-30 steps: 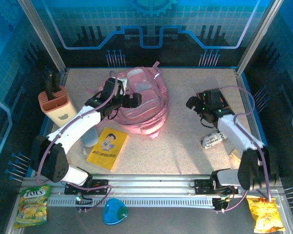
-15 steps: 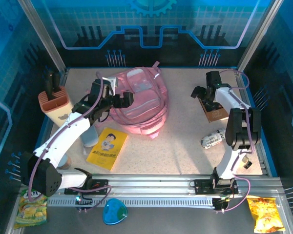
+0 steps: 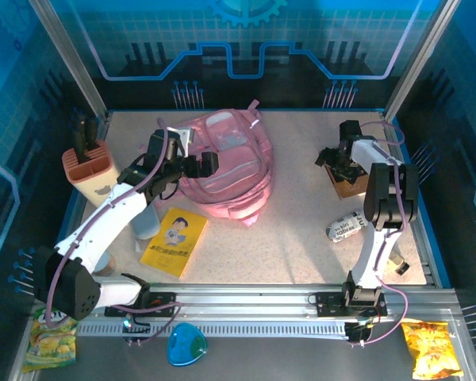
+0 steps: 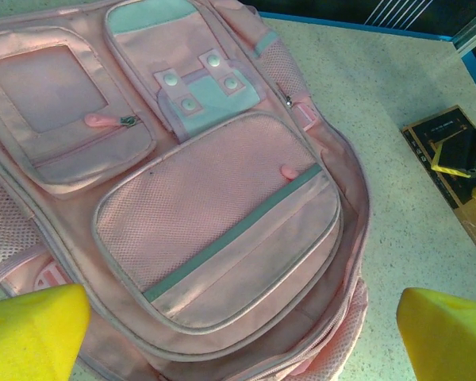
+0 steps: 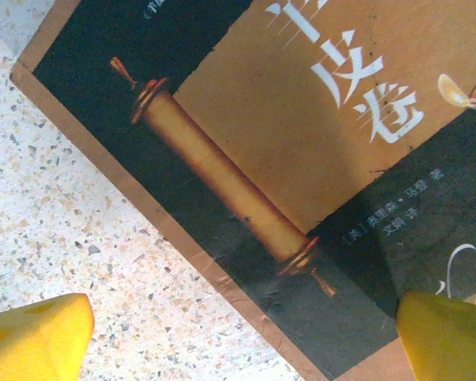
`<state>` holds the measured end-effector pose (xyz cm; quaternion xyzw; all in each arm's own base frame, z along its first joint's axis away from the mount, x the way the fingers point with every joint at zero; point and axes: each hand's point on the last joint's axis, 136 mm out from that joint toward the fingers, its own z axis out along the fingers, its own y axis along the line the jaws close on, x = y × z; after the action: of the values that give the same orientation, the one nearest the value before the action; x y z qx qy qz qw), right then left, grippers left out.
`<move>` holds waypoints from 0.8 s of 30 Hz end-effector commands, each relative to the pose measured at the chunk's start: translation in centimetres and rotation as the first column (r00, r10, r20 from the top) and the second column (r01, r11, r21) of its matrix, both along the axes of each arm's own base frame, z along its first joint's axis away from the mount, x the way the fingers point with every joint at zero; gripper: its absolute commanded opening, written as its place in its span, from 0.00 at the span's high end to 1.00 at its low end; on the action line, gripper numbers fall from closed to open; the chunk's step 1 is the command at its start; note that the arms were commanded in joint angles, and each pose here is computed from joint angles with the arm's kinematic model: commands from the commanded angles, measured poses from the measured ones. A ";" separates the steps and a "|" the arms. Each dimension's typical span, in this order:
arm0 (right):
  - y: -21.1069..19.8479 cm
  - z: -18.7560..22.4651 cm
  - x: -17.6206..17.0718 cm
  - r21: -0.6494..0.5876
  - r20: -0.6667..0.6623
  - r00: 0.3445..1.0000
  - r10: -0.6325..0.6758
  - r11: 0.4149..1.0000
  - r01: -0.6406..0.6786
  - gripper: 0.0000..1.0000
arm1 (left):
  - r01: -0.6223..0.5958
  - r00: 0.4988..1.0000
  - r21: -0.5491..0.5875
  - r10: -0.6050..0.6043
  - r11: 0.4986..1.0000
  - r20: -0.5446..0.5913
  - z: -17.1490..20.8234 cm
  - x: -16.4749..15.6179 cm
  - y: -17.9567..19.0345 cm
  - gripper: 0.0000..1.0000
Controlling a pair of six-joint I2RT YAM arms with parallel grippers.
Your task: Pack the student bag
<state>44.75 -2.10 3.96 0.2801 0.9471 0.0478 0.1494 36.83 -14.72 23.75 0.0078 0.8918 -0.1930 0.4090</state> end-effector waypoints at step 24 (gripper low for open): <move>15.6 3.1 -5.7 0.299 0.130 0.991 0.027 0.952 -0.065 0.15 | 0.047 0.985 -0.246 -0.086 0.968 -0.152 -1.3 0.5 -4.4 0.01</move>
<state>38.98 13.84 4.95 0.2795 0.9249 0.2100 0.1494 36.85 -17.51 20.99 -0.0275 0.9031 -0.2711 0.3319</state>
